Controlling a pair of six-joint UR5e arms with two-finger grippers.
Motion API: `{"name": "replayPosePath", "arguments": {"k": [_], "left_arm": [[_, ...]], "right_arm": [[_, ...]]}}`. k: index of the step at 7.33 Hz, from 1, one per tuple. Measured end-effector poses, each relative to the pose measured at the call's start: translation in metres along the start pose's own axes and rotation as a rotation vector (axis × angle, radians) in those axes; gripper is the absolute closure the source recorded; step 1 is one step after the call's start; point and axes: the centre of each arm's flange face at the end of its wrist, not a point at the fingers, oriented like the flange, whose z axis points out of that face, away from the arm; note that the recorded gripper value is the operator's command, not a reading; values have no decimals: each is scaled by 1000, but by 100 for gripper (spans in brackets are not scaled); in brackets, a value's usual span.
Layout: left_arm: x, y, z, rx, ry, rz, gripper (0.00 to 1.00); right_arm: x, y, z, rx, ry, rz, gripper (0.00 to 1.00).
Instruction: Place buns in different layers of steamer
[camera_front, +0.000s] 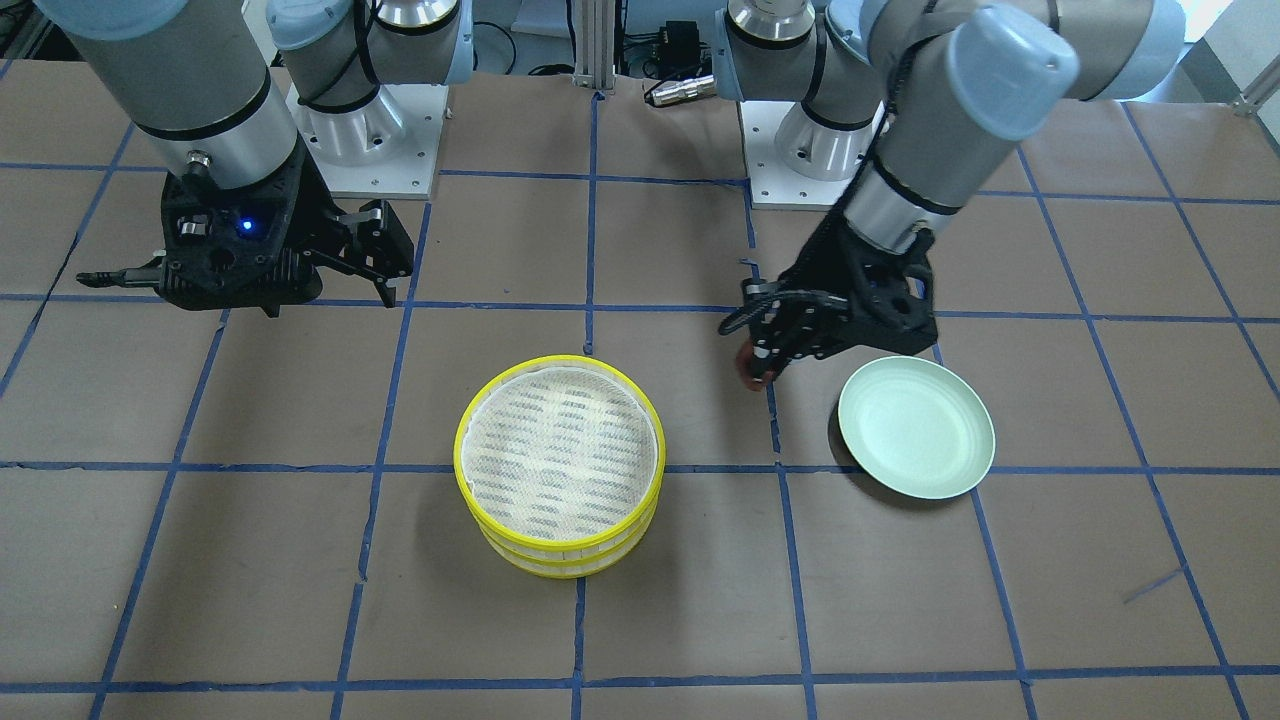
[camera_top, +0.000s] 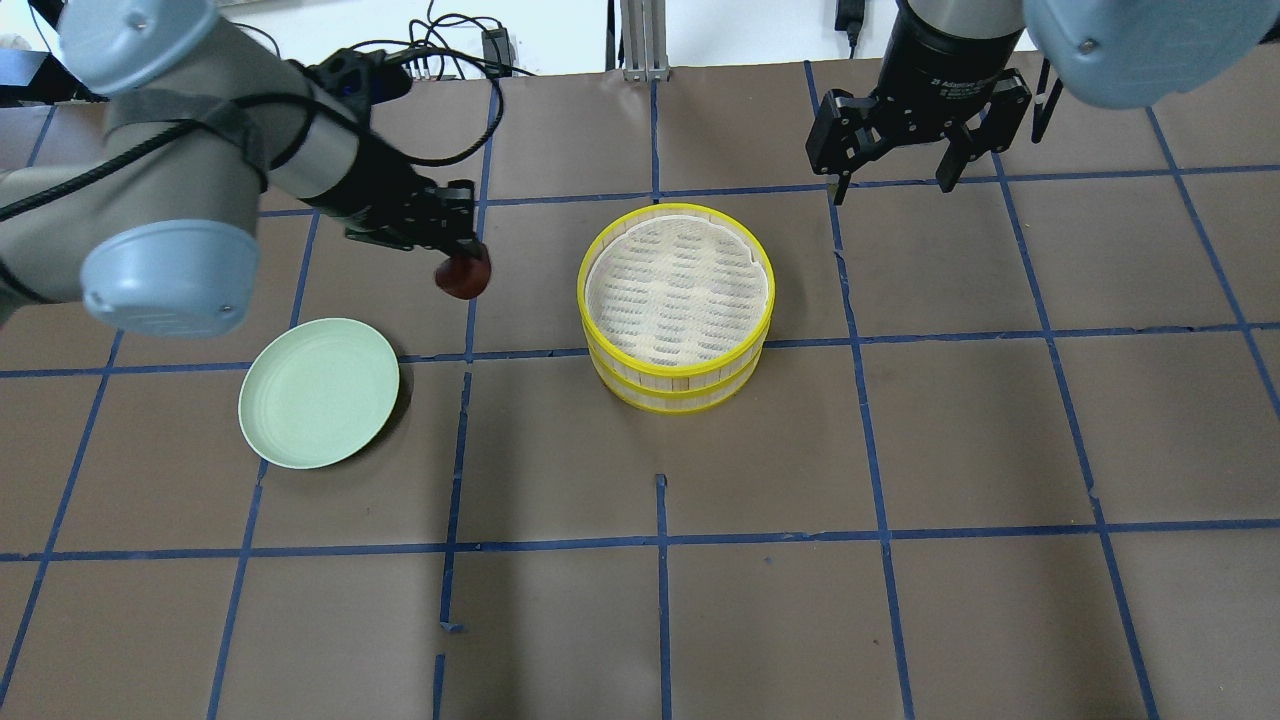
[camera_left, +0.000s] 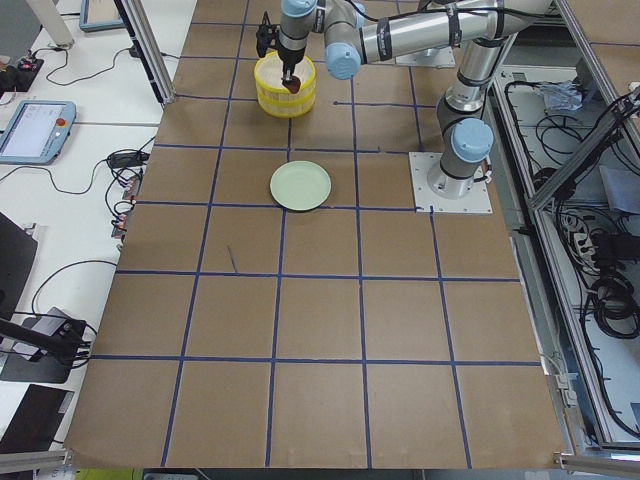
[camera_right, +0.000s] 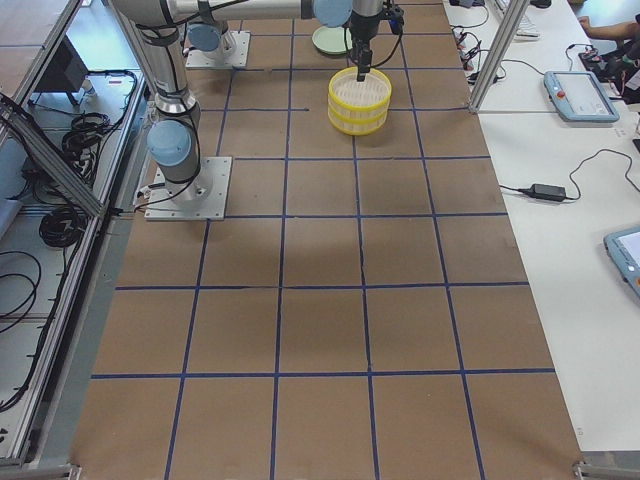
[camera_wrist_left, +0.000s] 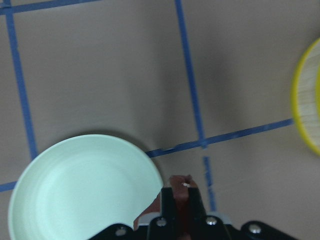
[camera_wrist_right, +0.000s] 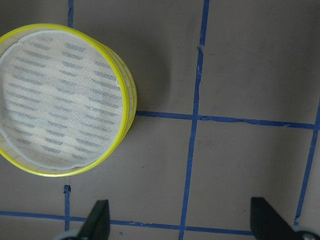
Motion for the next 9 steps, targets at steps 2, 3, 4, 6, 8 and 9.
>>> {"name": "replayPosePath", "arguments": {"k": [2,3,4,6,8,9], "left_arm": [[79,4,64,52,56,-51,27],[91,2,95,71,67,-72,1],[92,0,114,78,50,-82,0],[91,-2,120,94,23,-81,0],[80,-5,98,116,-29,1,0],[57,-9,67,99,-86,72,0]], "right_arm": [[-1,4,7,-16,1,-6,0],[-1,5,9,-22,1,-7,0],[-1,5,12,-29,-1,-7,0],[1,5,17,-38,0,-10,0],[2,4,17,-35,0,-13,0],[2,4,17,-34,1,-13,0]]}}
